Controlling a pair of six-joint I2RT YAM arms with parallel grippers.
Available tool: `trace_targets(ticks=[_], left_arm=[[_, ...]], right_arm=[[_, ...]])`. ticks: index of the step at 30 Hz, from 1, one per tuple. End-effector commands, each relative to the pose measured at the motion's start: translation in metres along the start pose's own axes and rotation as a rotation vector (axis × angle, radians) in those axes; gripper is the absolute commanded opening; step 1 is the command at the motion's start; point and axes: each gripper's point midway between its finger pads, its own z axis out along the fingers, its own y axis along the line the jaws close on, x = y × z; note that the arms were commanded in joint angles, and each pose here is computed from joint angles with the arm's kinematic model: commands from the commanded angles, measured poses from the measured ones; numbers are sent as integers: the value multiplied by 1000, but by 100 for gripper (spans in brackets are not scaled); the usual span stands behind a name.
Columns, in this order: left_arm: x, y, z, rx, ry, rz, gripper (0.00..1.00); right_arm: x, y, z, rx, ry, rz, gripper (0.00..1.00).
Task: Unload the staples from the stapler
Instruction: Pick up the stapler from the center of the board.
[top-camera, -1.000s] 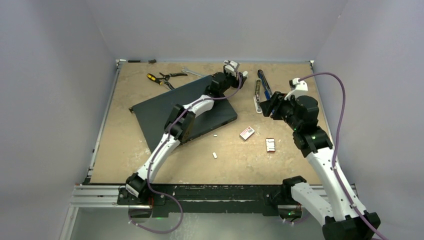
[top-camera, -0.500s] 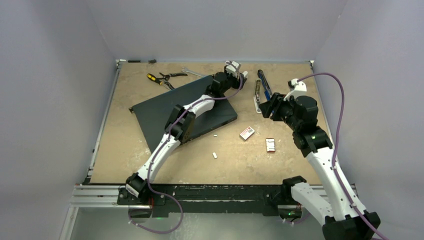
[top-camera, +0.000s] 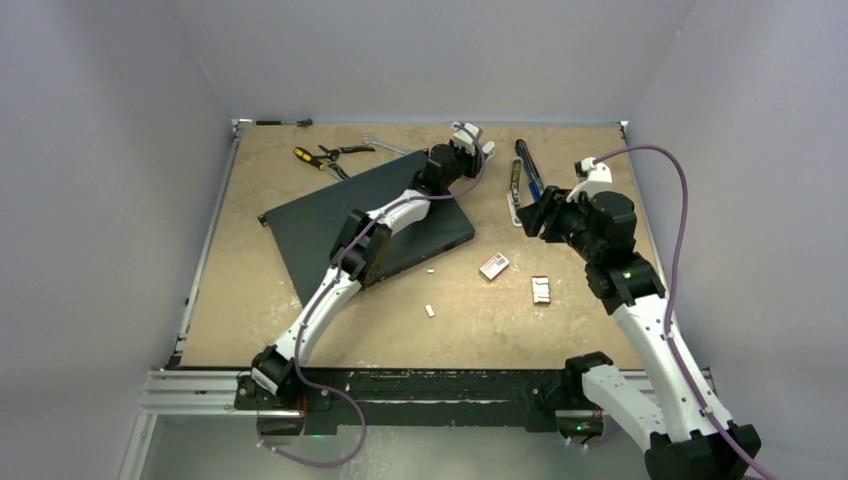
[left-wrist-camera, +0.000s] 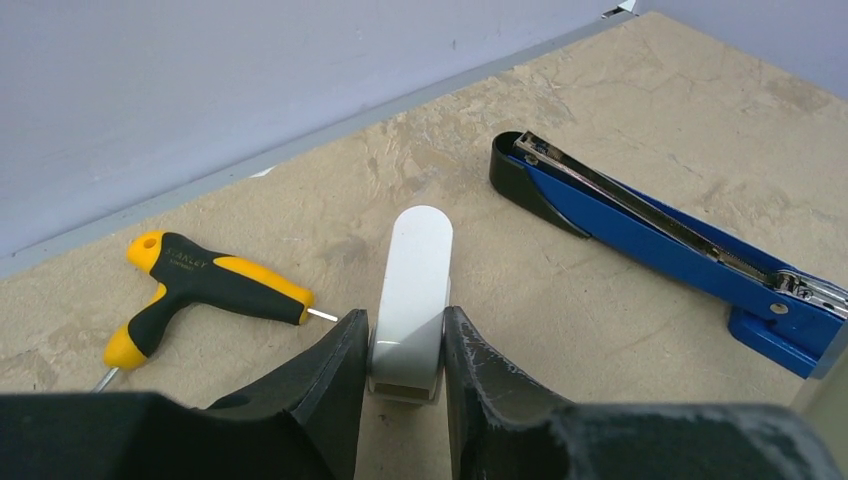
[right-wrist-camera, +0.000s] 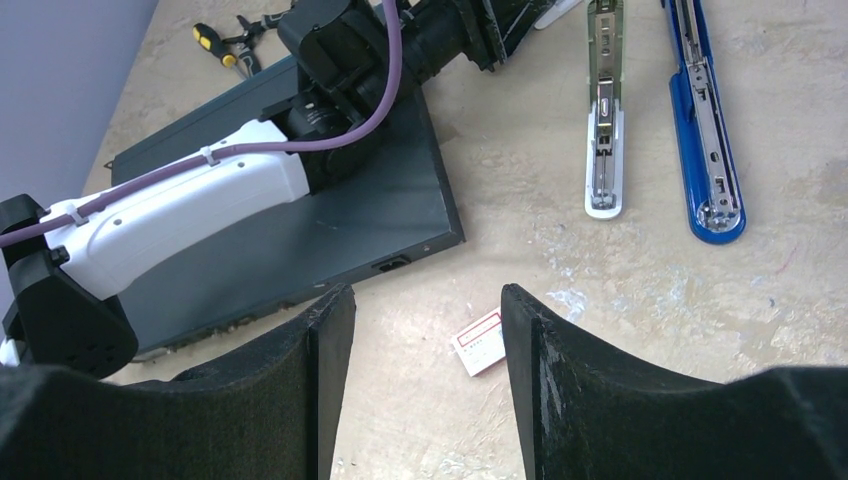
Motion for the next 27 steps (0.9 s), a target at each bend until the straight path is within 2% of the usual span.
trace_targets(ticks=[1, 5, 10, 20, 21, 27], left_arm=[[9, -10, -3, 29, 1, -7, 11], [3, -19, -10, 77, -11, -9, 0], [-21, -32, -19, 126, -40, -11, 0], [-128, -50, -56, 132, -189, -33, 0], [-149, -51, -63, 125, -214, -31, 0], [-195, -49, -104, 69, -257, -9, 0]], right_arm=[[-12, 7, -5, -25, -40, -23, 59], [-9, 5, -5, -20, -40, -22, 58], [-8, 6, -6, -24, -45, -18, 58], [-20, 9, -12, -26, -95, -10, 58], [-23, 9, -13, -25, -103, -9, 59], [-32, 11, -16, -28, -148, 2, 61]])
